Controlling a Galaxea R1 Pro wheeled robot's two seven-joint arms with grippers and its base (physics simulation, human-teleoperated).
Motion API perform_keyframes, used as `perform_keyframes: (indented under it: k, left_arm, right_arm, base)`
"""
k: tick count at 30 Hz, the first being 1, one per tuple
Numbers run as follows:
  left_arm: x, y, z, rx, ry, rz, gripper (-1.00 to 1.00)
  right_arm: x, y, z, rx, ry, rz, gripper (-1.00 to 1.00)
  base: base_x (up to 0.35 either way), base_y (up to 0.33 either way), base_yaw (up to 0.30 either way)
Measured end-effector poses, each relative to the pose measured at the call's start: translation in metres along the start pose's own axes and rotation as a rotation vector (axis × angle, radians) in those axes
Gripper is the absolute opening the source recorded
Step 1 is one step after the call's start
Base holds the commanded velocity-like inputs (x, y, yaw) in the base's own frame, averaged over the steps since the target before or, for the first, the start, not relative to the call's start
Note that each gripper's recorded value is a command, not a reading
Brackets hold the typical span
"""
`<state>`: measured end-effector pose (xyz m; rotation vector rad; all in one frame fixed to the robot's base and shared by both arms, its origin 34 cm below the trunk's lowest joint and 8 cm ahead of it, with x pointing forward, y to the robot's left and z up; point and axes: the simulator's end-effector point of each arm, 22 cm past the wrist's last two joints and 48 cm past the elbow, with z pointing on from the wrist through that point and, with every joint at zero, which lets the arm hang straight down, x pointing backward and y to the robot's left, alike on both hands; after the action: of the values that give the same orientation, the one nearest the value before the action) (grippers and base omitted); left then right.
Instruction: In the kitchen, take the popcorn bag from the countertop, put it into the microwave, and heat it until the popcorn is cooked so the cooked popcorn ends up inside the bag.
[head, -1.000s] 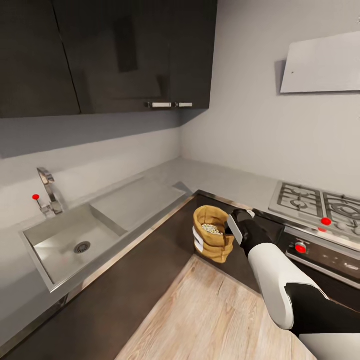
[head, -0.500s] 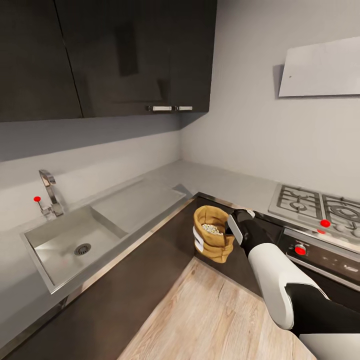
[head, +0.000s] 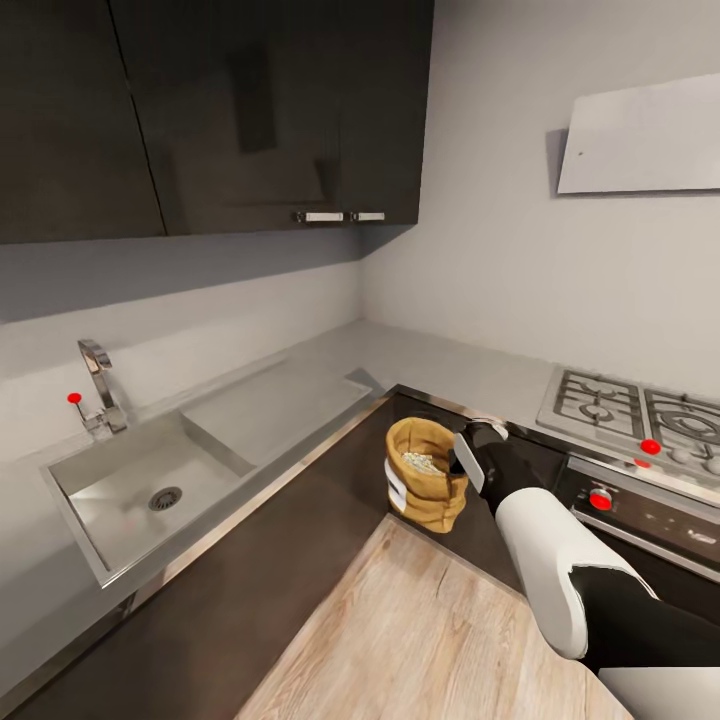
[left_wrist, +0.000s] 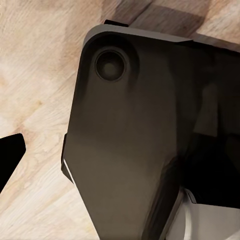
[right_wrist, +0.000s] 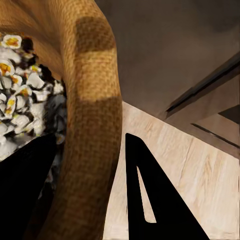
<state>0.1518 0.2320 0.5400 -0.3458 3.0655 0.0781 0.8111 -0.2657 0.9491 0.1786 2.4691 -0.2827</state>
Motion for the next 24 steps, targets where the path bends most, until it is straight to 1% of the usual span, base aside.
perform_keyframes:
  k: [2, 11, 17, 24]
  left_arm:
    - [-0.0002, -0.0001, 0.0000, 0.000, -0.001, 0.000, 1.00]
    - [-0.0020, -0.0005, 0.0000, 0.001, -0.005, 0.000, 1.00]
    - [-0.0021, -0.0005, 0.0000, 0.001, -0.006, 0.000, 1.00]
    - [-0.0060, -0.0014, 0.0000, 0.004, -0.016, -0.001, 1.00]
  right_arm:
    - [0.0004, -0.0007, -0.0001, 0.004, 0.001, -0.006, -1.00]
    - [-0.0018, -0.0023, -0.0035, 0.004, 0.001, -0.005, -1.00]
    - [-0.0019, -0.0024, -0.0041, 0.004, 0.001, -0.006, -1.00]
    - [-0.0060, -0.0036, -0.0096, 0.005, -0.010, -0.005, -1.00]
  base:
    - [0.000, 0.000, -0.164]
    - [0.000, 0.000, -0.237]
    - [0.000, 0.000, -0.022]
    - [0.000, 0.000, 0.000]
